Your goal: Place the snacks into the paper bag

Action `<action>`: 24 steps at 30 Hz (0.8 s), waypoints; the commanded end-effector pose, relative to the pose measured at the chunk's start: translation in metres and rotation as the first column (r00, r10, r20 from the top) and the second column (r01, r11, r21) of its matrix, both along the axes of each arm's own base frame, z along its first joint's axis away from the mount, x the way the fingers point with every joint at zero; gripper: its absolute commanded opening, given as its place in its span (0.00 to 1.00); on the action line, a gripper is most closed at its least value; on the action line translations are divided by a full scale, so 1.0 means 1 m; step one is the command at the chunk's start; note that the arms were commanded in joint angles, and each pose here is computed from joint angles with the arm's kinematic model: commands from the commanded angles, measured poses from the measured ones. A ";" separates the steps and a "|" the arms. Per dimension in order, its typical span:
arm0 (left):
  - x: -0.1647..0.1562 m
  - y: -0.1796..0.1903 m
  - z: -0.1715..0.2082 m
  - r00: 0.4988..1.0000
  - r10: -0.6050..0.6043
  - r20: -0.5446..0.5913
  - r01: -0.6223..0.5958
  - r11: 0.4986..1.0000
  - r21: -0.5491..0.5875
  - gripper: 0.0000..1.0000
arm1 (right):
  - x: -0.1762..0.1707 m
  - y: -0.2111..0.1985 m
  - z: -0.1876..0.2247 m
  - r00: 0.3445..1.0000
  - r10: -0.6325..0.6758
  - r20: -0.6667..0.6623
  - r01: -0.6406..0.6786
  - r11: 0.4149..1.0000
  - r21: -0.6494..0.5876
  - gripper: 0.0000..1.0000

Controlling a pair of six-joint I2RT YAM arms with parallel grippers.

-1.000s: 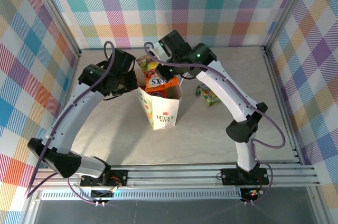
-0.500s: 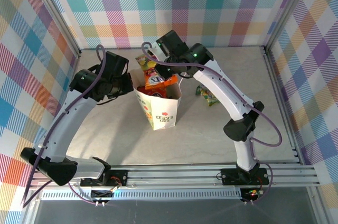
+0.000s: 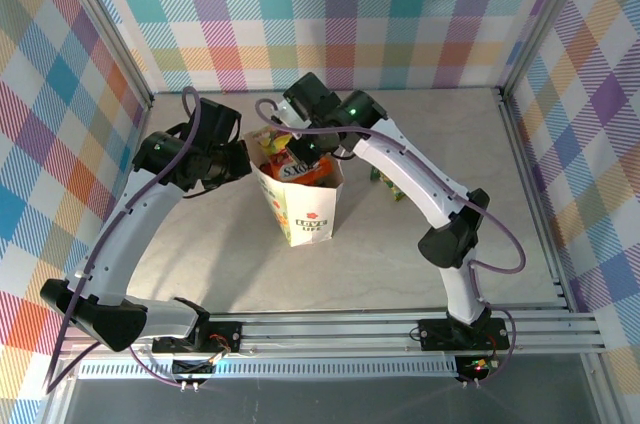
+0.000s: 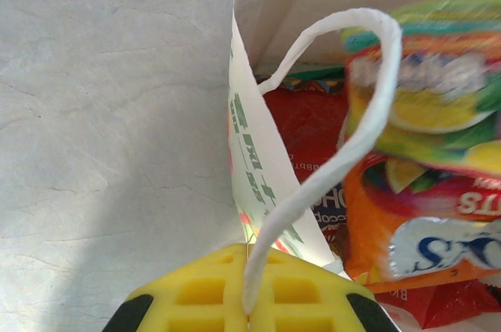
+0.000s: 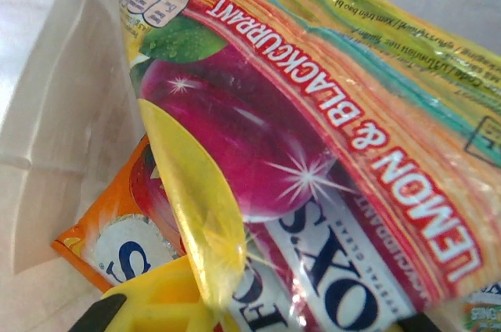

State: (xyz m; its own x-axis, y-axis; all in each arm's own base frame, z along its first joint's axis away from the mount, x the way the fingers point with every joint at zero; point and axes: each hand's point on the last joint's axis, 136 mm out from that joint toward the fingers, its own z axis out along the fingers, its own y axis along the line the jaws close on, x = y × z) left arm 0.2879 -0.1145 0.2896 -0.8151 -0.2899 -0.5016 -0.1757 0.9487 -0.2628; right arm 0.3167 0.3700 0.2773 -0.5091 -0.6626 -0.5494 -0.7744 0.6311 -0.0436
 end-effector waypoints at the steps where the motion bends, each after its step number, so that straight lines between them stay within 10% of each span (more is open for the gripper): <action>1: 0.001 0.001 0.006 1.000 -0.016 0.021 0.016 1.000 -0.013 0.03 | -0.021 -0.001 0.012 0.999 0.048 -0.019 -0.048 0.998 0.030 0.00; 24: 0.007 0.001 0.013 0.999 -0.018 0.046 0.019 0.999 -0.040 0.03 | -0.072 -0.008 -0.055 0.929 0.070 -0.363 -0.099 0.993 -0.061 0.00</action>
State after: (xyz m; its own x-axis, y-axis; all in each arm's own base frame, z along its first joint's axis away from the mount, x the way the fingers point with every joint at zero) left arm 0.2929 -0.1145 0.2921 -0.8128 -0.2974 -0.5009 -0.1651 0.9422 -0.2915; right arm 0.2735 0.3631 0.2338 -0.5838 -0.7173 -0.3803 -0.7973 0.5949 0.1017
